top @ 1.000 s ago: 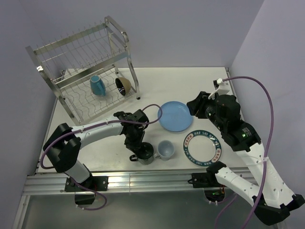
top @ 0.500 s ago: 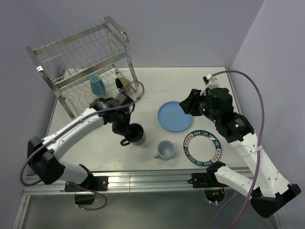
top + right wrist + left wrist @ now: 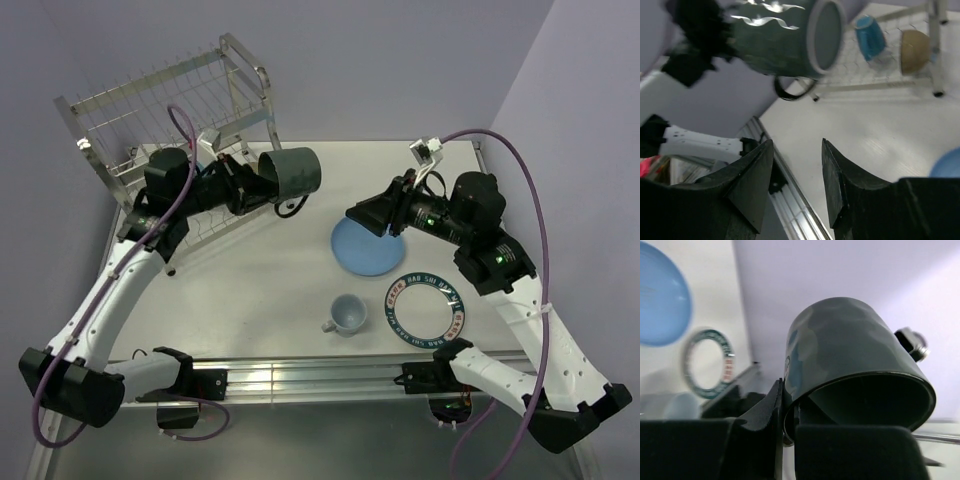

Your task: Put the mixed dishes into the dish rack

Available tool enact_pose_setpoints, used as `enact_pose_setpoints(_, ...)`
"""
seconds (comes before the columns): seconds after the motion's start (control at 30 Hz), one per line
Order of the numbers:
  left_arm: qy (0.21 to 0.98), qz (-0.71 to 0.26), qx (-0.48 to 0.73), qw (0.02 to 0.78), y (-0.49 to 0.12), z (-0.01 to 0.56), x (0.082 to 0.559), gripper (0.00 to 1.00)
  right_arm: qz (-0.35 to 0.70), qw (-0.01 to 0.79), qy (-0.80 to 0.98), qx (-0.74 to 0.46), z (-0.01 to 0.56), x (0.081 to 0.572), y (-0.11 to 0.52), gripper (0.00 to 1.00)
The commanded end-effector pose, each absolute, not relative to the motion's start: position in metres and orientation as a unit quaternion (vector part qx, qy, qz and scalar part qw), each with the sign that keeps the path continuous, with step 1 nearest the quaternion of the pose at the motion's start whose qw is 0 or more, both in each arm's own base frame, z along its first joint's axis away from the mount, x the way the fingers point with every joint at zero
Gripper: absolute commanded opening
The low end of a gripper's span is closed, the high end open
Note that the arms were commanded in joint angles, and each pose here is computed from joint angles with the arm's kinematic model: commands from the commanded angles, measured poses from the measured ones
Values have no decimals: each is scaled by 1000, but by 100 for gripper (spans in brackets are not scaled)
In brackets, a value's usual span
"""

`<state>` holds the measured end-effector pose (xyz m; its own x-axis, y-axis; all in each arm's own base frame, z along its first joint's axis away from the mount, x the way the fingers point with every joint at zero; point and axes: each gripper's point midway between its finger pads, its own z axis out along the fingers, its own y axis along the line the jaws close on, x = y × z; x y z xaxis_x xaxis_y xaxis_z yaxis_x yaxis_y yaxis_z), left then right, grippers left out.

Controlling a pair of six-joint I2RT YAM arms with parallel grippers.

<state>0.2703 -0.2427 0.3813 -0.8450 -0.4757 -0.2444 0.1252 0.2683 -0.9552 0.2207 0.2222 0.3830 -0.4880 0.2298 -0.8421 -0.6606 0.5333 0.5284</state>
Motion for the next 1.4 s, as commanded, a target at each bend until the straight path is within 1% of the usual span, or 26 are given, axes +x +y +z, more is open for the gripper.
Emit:
enact_pose_setpoints(0.0, 618, -751, -72, 218, -248, 465, 243, 0, 555, 492, 640, -201, 433, 196, 240, 50)
enact_pose_setpoints(0.07, 590, -776, -76, 209, -245, 471, 240, 0, 596, 459, 622, -217, 433, 187, 250, 50)
enact_pose_setpoints(0.1, 580, -782, -80, 212, -243, 473, 240, 0, 621, 460, 598, -214, 447, 185, 253, 50)
enact_pose_setpoints(0.13, 564, -795, -80, 209, -241, 475, 238, 0, 630, 454, 594, -211, 445, 186, 255, 53)
enact_pose_setpoints(0.23, 529, -820, -104, 192, -234, 479, 236, 0, 636, 447, 592, -211, 444, 191, 259, 56)
enact_pose_setpoints(0.27, 520, -826, -99, 194, -233, 484, 233, 0, 634, 445, 595, -213, 441, 192, 259, 58)
enact_pose_setpoints(0.33, 524, -823, -97, 194, -234, 485, 232, 0, 632, 441, 598, -220, 435, 197, 263, 63)
enact_pose_setpoints(0.43, 526, -823, -100, 190, -235, 484, 228, 0, 639, 439, 588, -230, 436, 204, 269, 64)
enact_pose_setpoints(0.6, 528, -823, -100, 182, -237, 480, 222, 0, 664, 428, 567, -232, 446, 216, 280, 64)
enact_pose_setpoints(0.87, 530, -823, -104, 176, -240, 476, 224, 0, 697, 405, 539, -243, 460, 222, 299, 63)
enact_pose_setpoints(1.17, 538, -819, -102, 172, -249, 471, 228, 0, 735, 373, 506, -256, 477, 205, 323, 59)
enact_pose_setpoints(1.37, 539, -819, -100, 168, -255, 469, 231, 0, 755, 346, 486, -273, 484, 183, 336, 57)
